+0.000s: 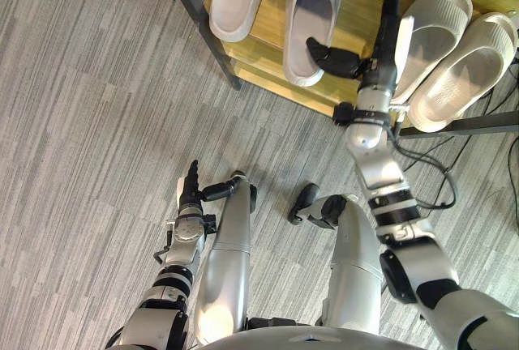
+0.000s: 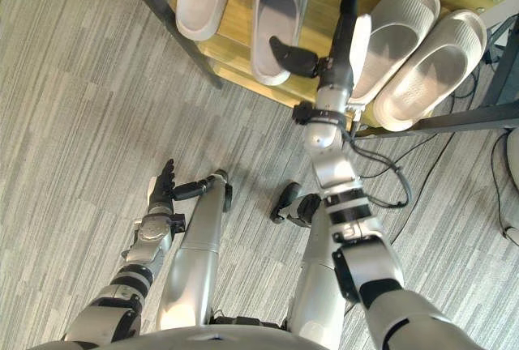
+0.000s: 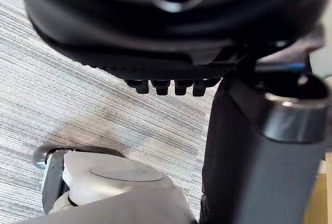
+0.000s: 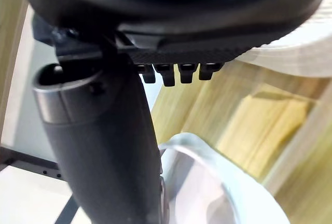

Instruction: Organize the slippers on the shoe rack

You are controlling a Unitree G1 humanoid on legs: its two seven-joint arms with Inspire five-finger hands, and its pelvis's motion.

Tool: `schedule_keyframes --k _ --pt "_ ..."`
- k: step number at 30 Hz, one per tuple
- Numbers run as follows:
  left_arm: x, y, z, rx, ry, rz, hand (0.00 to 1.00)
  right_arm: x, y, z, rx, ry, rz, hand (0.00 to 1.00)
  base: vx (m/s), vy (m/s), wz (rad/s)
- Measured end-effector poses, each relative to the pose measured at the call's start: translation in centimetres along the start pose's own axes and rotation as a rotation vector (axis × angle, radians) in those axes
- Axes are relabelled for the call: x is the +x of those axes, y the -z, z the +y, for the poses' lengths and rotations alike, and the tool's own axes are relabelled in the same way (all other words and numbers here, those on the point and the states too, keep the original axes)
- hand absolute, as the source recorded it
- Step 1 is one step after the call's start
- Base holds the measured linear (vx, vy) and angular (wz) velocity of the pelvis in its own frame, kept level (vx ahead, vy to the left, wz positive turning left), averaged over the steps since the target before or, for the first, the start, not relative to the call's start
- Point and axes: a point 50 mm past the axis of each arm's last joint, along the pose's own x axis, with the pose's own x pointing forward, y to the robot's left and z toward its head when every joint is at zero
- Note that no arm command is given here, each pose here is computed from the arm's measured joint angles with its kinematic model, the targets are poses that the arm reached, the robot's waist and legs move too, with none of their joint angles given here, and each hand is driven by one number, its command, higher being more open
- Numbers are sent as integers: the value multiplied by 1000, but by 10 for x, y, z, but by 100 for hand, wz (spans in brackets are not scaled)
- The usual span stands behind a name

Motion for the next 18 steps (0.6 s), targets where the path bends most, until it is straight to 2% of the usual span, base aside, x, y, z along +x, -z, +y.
schedule_keyframes --k 9,18 --pt "-3 8 6 14 -8 26 100 -38 21 28 337 -124 176 100 8 44 -2" --pt "-4 12 7 13 -14 43 100 -44 21 42 556 -197 242 100 21 17 -1"
